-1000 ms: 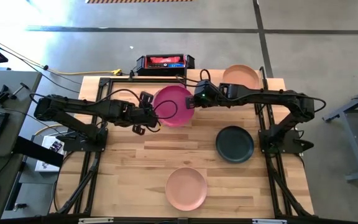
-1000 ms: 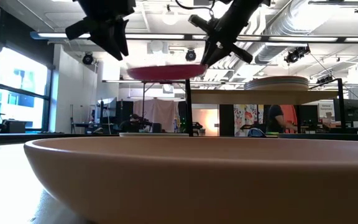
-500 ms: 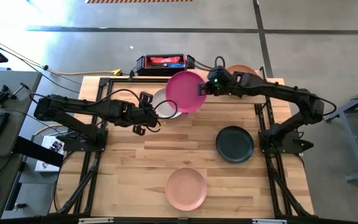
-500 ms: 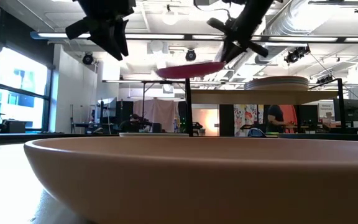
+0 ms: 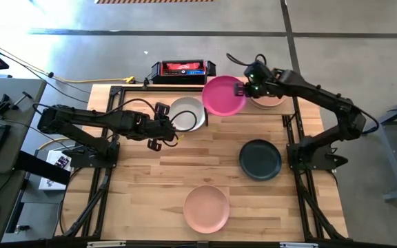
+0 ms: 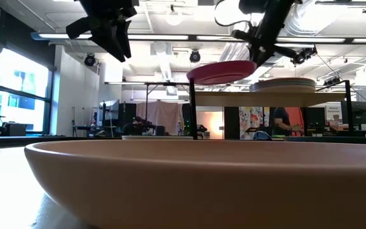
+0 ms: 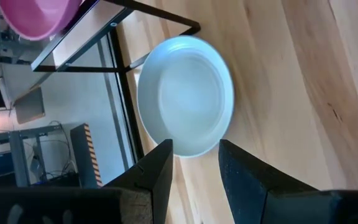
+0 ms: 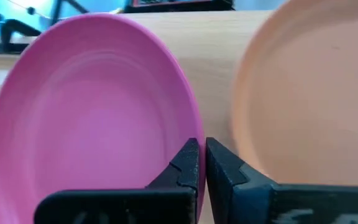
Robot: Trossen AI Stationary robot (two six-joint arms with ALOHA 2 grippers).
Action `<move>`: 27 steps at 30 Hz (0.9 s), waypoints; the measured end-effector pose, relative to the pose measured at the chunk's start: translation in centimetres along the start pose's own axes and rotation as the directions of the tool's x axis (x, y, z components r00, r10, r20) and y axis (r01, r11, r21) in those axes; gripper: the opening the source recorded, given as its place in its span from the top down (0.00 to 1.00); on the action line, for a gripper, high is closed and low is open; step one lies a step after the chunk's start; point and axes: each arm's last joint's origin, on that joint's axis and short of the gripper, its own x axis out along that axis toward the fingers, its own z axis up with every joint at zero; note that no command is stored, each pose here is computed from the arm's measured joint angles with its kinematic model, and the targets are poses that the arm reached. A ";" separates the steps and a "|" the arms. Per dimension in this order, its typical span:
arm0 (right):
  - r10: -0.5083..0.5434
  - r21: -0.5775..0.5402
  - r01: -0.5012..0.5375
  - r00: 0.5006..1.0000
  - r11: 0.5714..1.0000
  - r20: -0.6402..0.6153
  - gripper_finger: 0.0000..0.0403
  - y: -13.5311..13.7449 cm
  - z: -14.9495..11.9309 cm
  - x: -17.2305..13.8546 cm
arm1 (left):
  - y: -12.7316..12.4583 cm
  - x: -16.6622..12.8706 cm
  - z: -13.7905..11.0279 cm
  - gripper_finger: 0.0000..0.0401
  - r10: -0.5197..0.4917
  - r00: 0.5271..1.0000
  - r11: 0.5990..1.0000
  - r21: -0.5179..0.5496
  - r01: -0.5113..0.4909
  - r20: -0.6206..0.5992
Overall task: Place and stack plates onto a shelf
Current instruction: Put the pink plate on the shelf
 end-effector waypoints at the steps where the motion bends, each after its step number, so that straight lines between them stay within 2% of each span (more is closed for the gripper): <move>1: -0.011 0.006 0.011 1.000 1.000 -0.003 1.00 -0.2 0.1 0.1 | 0.0 0.0 0.0 0.70 0.000 1.000 1.000 0.000 0.000 0.000; 10: -0.044 0.037 0.044 0.999 0.998 0.007 1.00 -1.2 1.4 0.9 | 0.0 0.0 0.0 0.70 0.001 1.000 1.000 -0.001 -0.001 0.001; 19: -0.045 0.013 0.046 0.997 0.999 -0.061 1.00 0.1 1.0 4.2 | 0.0 0.0 0.0 0.70 -0.001 1.000 1.000 -0.001 0.001 0.003; 27: -0.060 0.013 0.060 0.997 0.998 -0.053 1.00 0.1 1.1 4.5 | 0.0 0.0 0.0 0.70 -0.001 1.000 1.000 -0.002 0.001 0.003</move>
